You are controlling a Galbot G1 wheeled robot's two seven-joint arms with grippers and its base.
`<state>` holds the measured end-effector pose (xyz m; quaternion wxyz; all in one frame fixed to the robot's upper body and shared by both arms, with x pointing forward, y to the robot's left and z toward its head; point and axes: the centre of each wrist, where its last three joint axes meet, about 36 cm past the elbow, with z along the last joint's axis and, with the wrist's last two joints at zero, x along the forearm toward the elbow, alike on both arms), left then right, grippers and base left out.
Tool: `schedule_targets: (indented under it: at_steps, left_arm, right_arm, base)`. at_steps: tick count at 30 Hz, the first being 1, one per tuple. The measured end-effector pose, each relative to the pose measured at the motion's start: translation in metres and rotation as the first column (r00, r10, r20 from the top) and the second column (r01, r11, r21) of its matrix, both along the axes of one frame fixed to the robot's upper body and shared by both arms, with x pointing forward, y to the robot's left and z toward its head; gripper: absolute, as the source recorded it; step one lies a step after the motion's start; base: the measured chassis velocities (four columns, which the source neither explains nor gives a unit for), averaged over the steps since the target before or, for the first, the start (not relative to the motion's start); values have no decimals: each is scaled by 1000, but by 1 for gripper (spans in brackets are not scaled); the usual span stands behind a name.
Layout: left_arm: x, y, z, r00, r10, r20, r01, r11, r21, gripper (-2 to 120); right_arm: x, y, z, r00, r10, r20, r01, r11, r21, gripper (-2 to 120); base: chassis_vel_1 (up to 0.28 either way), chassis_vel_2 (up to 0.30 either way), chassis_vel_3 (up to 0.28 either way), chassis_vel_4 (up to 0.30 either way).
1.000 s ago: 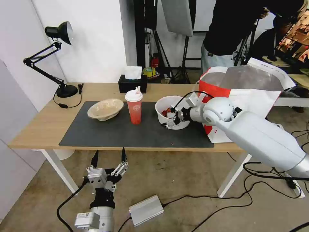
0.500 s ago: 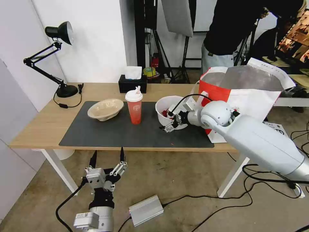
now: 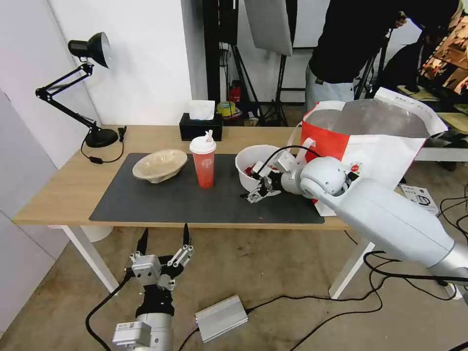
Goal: Pick up the trash from the table and place it into the takeout bag.
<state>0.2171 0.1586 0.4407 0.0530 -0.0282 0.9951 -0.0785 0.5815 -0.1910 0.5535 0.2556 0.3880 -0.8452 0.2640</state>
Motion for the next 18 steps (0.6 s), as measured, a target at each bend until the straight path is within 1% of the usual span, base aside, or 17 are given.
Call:
schedule_targets:
  at_steps: [10,18]
  left_arm:
    - [1,-2,-3,1000,-6,-8,6,1000,-2,100]
    - [0,-5,0,1000,-12,-2,12,1000,-4,100]
  right_arm:
    - [16,-16,2,998,-54,-7,54,999,1,100]
    - [20,-19,6,998,-61,-4,61,998,-5,100]
  base:
    - [0,0,0,0]
    - [0,0,0,0]
